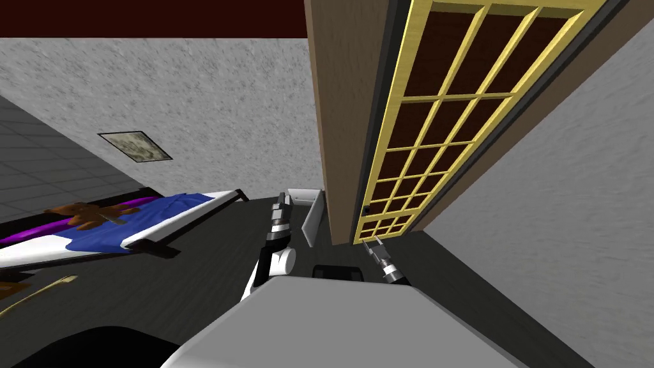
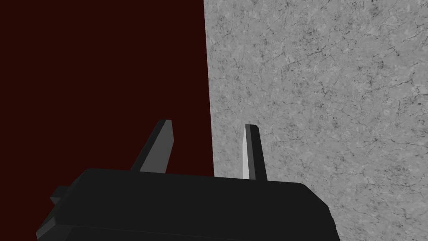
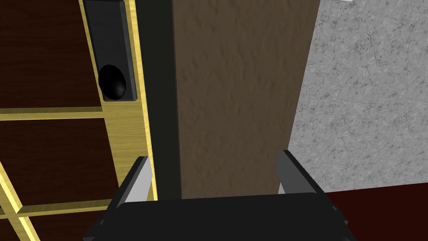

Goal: Push the door open

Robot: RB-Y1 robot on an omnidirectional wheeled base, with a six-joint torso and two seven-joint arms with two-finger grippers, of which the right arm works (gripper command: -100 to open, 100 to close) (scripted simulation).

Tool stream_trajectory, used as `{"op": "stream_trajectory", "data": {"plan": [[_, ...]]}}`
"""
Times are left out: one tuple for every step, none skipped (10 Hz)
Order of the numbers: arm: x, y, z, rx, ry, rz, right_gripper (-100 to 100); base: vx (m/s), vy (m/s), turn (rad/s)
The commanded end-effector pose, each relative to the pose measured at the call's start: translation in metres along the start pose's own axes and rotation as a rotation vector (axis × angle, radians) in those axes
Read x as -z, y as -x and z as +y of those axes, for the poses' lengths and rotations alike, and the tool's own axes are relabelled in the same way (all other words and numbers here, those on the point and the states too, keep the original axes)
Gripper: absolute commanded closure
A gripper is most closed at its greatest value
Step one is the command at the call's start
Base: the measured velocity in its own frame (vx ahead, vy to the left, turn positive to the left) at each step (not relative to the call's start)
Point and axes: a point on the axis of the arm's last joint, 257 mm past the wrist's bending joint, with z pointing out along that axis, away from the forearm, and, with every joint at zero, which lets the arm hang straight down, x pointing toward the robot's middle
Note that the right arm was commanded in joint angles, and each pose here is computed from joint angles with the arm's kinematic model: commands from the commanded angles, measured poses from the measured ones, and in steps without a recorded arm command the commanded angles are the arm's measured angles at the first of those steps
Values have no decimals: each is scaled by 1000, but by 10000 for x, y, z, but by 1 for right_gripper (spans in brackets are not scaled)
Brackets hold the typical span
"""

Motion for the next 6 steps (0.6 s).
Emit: {"op": "stream_trajectory", "data": {"plan": [[43,-16,-204,13,-32,8,-100,-128,87,311],[72,-24,-332,19,-55,11,-100,-110,63,255],[103,-29,-463,25,-80,15,-100,-94,47,280],[135,-33,-595,29,-107,17,-100,-71,42,299],[146,-34,-639,30,-116,18,-100,-32,20,149],[181,-35,-772,33,-144,20,-100,-10,8,209]]}}
